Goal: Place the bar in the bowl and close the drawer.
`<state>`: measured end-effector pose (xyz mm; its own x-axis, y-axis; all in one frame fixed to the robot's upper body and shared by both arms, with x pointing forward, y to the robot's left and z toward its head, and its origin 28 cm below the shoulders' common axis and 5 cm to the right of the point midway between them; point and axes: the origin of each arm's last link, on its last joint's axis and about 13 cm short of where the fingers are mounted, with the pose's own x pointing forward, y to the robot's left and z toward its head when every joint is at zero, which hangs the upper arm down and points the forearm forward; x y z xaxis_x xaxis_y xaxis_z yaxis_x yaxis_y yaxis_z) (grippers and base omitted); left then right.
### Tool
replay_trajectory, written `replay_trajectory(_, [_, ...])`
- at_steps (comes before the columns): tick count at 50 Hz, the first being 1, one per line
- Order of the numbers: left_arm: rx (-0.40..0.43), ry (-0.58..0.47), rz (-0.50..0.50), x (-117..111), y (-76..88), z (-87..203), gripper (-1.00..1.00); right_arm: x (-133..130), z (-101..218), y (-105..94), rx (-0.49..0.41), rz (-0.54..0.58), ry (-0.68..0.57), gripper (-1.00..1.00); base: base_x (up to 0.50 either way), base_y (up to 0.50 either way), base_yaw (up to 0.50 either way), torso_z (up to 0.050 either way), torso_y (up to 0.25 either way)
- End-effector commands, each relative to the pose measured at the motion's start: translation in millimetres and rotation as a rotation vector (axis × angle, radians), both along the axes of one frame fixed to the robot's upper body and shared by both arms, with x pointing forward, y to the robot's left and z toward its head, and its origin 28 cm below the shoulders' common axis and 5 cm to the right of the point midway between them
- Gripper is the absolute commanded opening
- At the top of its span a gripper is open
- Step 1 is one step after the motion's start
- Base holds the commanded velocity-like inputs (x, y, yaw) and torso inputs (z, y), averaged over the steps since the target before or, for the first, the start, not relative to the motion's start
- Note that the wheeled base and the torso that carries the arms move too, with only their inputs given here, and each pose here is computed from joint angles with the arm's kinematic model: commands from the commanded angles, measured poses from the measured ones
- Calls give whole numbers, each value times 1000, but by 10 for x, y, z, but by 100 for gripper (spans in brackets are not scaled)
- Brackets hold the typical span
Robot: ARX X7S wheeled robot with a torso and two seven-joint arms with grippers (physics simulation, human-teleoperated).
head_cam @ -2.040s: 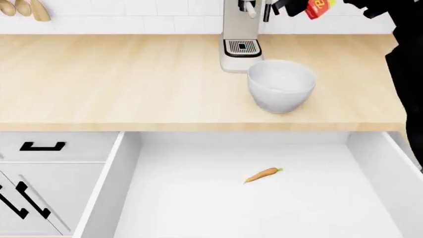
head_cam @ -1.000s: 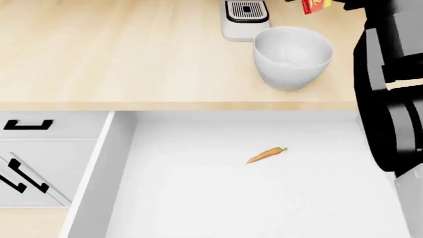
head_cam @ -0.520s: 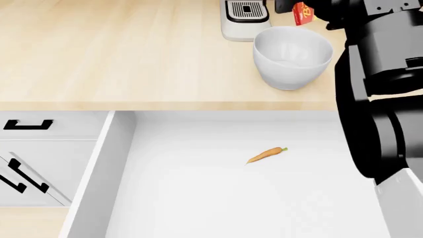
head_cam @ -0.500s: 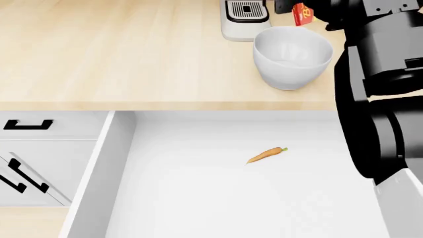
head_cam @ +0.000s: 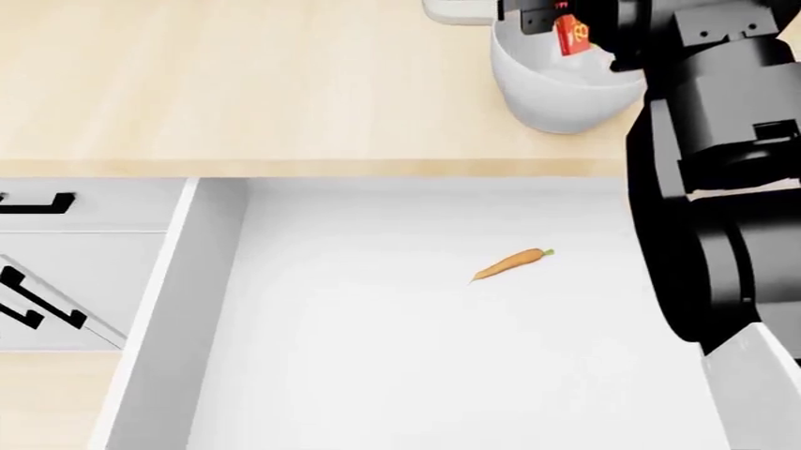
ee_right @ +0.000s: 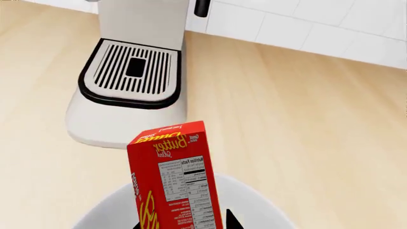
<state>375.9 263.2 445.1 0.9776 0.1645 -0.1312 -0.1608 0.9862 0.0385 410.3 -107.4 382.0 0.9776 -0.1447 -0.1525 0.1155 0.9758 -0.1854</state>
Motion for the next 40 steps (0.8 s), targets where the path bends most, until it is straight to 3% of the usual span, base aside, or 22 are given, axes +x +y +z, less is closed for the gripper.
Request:
replay_trajectory(1, [-9,-5,3,-12,5,23,100,-27,88,-22,-23,-11,-15,-100,0,0,0,0,0])
replay_trajectory(19, [-13,-6,-2,-19,-2,38,100,-46,105,-26,-32,-13,8,-100,0,0,0,0,0])
replay_trajectory(20, [-14,-6,-3,-20,-2,39,100,-50,114,-26,-33,-14,7,100,0,0,0,0,0])
replay_trajectory(40, [-5,-11,14,-31,7,59,100,-176,452,-62,-47,-32,-53,100,0,0,0,0,0])
